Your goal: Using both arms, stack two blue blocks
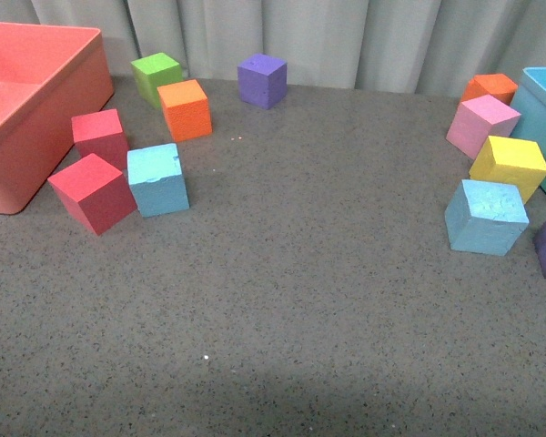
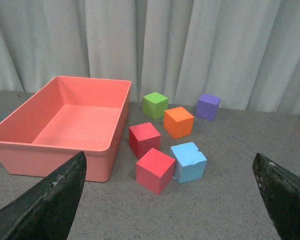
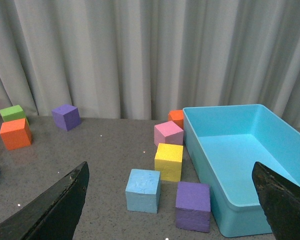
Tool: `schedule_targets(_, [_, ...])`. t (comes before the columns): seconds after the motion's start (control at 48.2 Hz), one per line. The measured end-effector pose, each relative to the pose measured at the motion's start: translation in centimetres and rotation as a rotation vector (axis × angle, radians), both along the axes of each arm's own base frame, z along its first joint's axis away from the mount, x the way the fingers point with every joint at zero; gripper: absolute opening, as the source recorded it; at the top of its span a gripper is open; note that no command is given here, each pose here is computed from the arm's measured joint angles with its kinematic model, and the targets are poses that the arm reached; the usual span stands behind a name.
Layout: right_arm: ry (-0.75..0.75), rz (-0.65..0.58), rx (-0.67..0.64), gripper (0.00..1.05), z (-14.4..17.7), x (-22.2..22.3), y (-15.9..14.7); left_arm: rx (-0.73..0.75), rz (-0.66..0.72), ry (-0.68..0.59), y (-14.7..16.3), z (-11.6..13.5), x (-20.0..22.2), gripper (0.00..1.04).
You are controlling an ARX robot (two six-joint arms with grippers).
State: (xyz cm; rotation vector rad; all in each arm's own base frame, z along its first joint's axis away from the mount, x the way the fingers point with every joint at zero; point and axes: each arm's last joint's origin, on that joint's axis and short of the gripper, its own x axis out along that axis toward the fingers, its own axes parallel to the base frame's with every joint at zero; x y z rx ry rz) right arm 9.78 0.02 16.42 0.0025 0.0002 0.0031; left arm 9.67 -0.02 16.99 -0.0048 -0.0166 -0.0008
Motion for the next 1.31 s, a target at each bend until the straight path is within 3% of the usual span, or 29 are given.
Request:
schedule_targets(0.954, [0.0,0.0,0.0,0.95,0.0,0.0,0.0,0.0,0.0,0.0,0.0,0.0,0.0,0.98])
schedule_targets(1.079, [0.18,-0.167,-0.09,0.95,0.3,0.4,0.0,0.0,0.001,0.0,0.0,0.0,0.0,0.98])
schedule_targets(1.307, [0.284,-0.12,-0.064,0.95,2.7,4.8,0.1,0.0,0.0,0.0,0.0,0.0,0.0,0.98])
